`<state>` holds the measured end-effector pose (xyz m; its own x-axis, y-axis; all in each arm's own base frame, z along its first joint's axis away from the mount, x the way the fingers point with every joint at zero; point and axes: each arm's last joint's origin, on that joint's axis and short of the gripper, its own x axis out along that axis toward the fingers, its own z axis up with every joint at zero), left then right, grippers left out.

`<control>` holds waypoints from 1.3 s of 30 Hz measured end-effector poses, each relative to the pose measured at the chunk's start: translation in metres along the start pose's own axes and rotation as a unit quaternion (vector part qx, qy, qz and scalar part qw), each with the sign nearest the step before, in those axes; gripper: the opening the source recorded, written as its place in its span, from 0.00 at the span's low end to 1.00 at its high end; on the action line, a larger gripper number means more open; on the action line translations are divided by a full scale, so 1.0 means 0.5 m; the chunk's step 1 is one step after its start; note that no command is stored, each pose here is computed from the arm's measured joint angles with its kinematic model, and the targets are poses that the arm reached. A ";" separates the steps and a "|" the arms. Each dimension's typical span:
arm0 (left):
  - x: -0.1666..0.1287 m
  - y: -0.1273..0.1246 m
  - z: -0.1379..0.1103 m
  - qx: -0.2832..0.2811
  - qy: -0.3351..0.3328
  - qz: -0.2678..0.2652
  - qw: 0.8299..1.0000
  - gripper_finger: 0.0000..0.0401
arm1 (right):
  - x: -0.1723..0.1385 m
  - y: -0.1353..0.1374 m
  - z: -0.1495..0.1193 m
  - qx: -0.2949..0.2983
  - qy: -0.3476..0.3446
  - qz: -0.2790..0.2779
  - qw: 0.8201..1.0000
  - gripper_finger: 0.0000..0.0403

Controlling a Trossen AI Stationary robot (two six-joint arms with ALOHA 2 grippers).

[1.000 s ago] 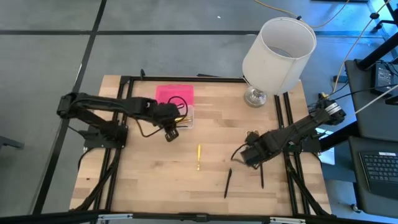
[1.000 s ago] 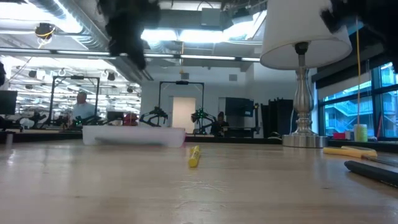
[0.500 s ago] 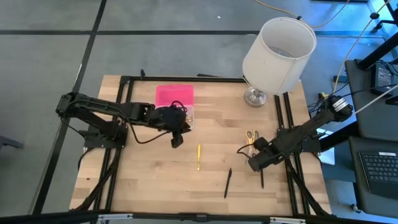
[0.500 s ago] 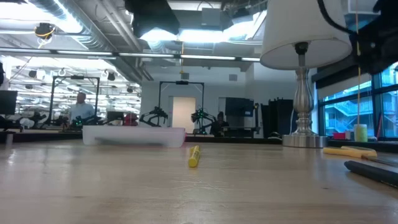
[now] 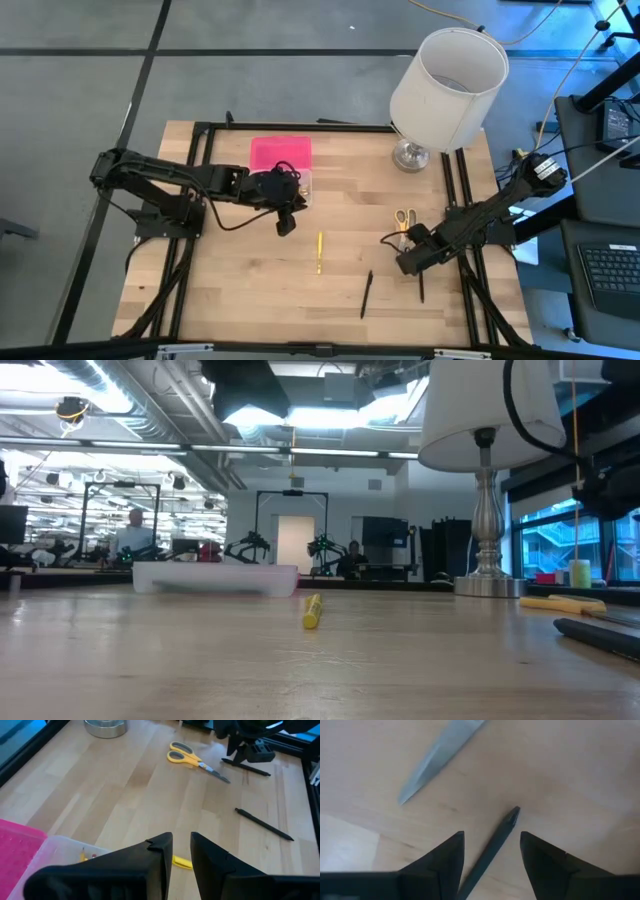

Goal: Pick & place school supplies into a supply box
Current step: Put the black pen into the pink supply box

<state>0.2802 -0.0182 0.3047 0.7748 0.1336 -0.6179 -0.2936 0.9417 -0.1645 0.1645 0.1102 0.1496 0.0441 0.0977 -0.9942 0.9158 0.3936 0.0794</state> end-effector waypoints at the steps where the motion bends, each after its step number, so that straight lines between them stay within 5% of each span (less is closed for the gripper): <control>1: 0.000 0.000 0.000 0.000 0.000 0.000 1.000 0.15 | 0.004 -0.002 0.000 0.004 0.000 0.002 1.000 0.49; 15: 0.000 0.000 0.000 0.000 0.000 0.000 1.000 0.15 | 0.036 -0.014 0.003 0.010 0.015 0.029 0.999 0.47; 32: 0.000 0.000 0.000 0.000 0.000 0.000 1.000 0.15 | 0.038 -0.027 0.005 -0.043 0.000 -0.002 0.999 0.14; 39: 0.000 0.000 0.000 0.000 0.000 0.000 1.000 0.15 | 0.038 -0.028 0.005 -0.068 0.000 -0.003 0.998 0.09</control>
<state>0.2802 -0.0182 0.3046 0.7746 0.1337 -0.6182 -0.2940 0.9415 -0.1648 0.1537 0.1043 0.1293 0.0387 0.0958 -0.9946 0.8539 0.5139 0.0827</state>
